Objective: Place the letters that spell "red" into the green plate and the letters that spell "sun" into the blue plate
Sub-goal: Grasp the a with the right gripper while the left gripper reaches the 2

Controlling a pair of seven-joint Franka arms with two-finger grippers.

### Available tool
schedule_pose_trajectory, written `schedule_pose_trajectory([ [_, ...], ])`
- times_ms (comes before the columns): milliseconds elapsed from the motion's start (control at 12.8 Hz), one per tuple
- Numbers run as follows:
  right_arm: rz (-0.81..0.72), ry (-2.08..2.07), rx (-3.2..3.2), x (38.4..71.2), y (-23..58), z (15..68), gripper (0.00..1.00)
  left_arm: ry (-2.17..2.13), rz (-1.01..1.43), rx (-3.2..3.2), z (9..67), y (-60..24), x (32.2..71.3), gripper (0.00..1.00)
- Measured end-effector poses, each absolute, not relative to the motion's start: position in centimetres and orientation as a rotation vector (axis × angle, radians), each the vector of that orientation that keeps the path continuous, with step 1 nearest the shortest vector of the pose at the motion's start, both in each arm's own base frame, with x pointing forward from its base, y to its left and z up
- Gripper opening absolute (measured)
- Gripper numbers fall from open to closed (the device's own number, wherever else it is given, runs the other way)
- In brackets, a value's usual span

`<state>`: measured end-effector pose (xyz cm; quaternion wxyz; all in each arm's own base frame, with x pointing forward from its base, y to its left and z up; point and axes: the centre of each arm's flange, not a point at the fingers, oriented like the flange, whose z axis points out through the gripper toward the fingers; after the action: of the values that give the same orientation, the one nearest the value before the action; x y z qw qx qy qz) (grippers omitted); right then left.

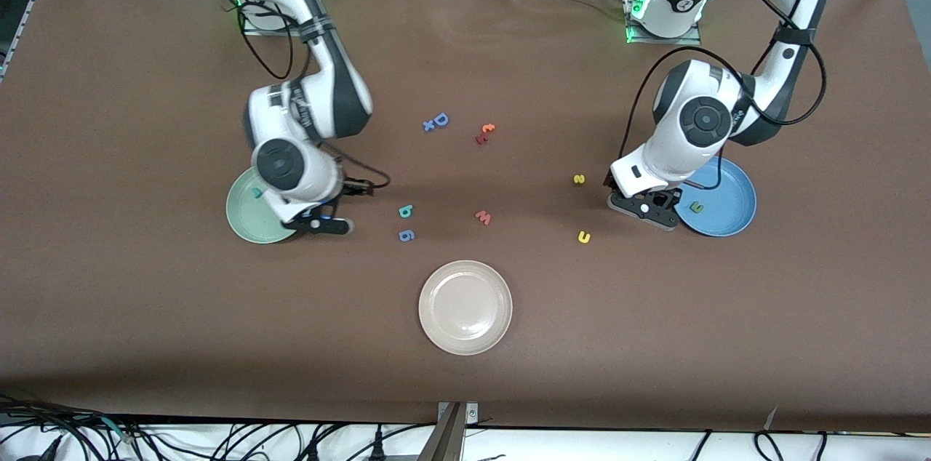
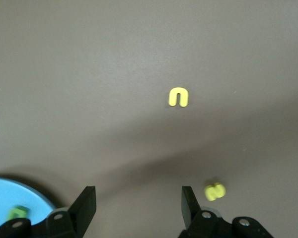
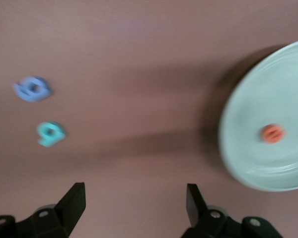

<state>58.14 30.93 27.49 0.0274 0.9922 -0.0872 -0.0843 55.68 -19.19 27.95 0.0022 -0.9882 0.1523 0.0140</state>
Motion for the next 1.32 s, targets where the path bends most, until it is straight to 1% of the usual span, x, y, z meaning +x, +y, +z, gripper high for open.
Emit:
schedule_pose_trajectory([
  [156, -0.150, -0.447, 3.049, 57.2, 34.4, 25.8, 0.91, 0.380, 0.064, -3.109, 27.3, -22.4, 54.2, 0.78],
  [311, -0.090, -0.606, 3.029, 56.9, 35.8, 23.9, 0.87, 0.488, 0.077, -3.086, 26.7, -25.1, 52.8, 0.79],
  [467, -0.069, -0.809, 3.023, 57.2, 36.1, 22.0, 0.87, 0.720, 0.082, -3.041, 26.6, -25.5, 52.6, 0.80],
  [545, -0.071, -0.869, 3.023, 57.1, 36.5, 21.1, 0.84, 0.838, 0.082, -3.010, 26.6, -25.2, 52.8, 0.81],
  [623, -0.068, -0.905, 3.023, 56.9, 36.8, 20.3, 0.84, 0.966, 0.082, -2.972, 26.6, -24.8, 53.0, 0.82],
  [856, -0.060, -0.996, 3.008, 56.8, 37.2, 19.2, 0.77, 1.340, 0.085, -2.826, 26.6, -23.8, 53.4, 0.82],
  [1012, -0.060, -1.013, 3.002, 56.8, 37.2, 18.8, 0.76, 1.584, 0.085, -2.701, 26.5, -23.7, 53.5, 0.82],
  [1090, -0.064, -1.011, 3.000, 56.6, 37.3, 18.5, 0.70, 1.688, 0.077, -2.640, 26.2, -23.7, 53.4, 0.84],
  [1167, -0.066, -1.009, 2.998, 56.5, 37.4, 18.3, 0.59, 1.768, 0.061, -2.589, 25.5, -23.6, 53.1, 0.84],
  [1245, -0.069, -1.004, 2.997, 56.4, 37.5, 18.0, 0.59, 1.817, 0.042, -2.557, 24.3, -23.5, 52.6, 0.85],
  [1323, -0.070, -0.998, 2.996, 56.2, 37.7, 17.8, 0.50, 1.843, 0.022, -2.540, 22.9, -23.2, 51.8, 0.85],
])
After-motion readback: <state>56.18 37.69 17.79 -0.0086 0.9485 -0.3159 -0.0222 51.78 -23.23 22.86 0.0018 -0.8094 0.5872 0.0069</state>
